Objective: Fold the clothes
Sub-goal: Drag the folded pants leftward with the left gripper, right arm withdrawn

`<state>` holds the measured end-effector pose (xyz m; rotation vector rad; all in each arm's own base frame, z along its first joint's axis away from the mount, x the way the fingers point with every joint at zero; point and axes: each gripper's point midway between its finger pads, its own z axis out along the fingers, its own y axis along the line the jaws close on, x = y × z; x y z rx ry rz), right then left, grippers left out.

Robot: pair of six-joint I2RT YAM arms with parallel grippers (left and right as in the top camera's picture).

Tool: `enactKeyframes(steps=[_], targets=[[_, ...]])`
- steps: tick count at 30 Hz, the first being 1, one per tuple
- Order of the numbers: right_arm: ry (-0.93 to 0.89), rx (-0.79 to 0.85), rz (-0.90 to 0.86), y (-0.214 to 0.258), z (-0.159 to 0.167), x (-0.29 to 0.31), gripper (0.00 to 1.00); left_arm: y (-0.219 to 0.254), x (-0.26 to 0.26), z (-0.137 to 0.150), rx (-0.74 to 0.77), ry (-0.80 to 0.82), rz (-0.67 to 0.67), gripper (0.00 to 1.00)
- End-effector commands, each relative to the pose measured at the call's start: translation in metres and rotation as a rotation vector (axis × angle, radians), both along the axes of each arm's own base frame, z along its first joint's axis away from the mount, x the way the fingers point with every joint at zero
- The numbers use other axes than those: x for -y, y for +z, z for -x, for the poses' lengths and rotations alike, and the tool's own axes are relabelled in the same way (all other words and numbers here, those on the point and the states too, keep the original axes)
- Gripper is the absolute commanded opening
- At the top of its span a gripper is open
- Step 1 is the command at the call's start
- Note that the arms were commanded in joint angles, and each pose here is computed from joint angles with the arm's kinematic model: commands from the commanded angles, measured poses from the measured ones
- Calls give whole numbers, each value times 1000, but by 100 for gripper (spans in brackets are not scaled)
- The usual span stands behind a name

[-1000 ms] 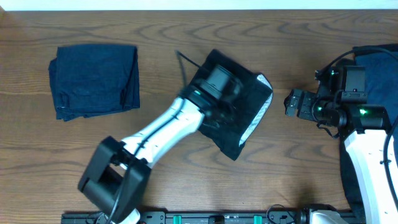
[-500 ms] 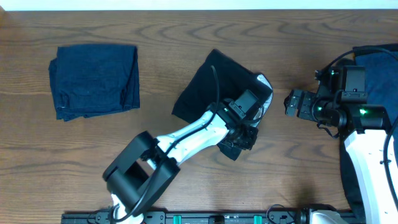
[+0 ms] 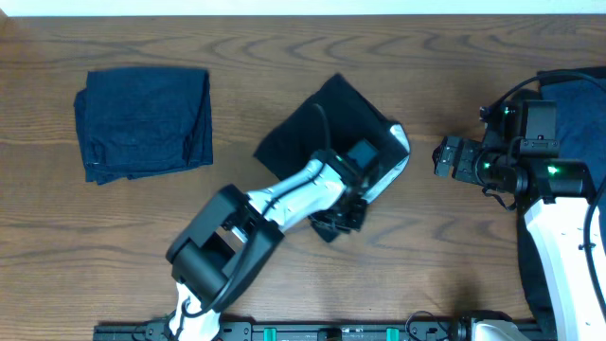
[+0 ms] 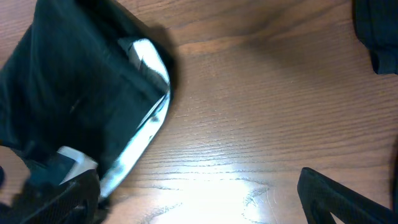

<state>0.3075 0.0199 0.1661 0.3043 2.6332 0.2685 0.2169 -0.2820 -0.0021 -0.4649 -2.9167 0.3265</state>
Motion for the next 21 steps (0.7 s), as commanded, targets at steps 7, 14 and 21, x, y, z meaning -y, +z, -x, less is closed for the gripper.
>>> enactKeyframes(steps=[7,14,21], targets=[[5,5,11,1,-1,2,99,-20,-109,-62,93,171,-277,22],[5,5,11,1,-1,2,99,-8,-135,-94,60,337,-175,25],[5,5,11,1,-1,2,99,22,-130,-99,30,408,-21,60]])
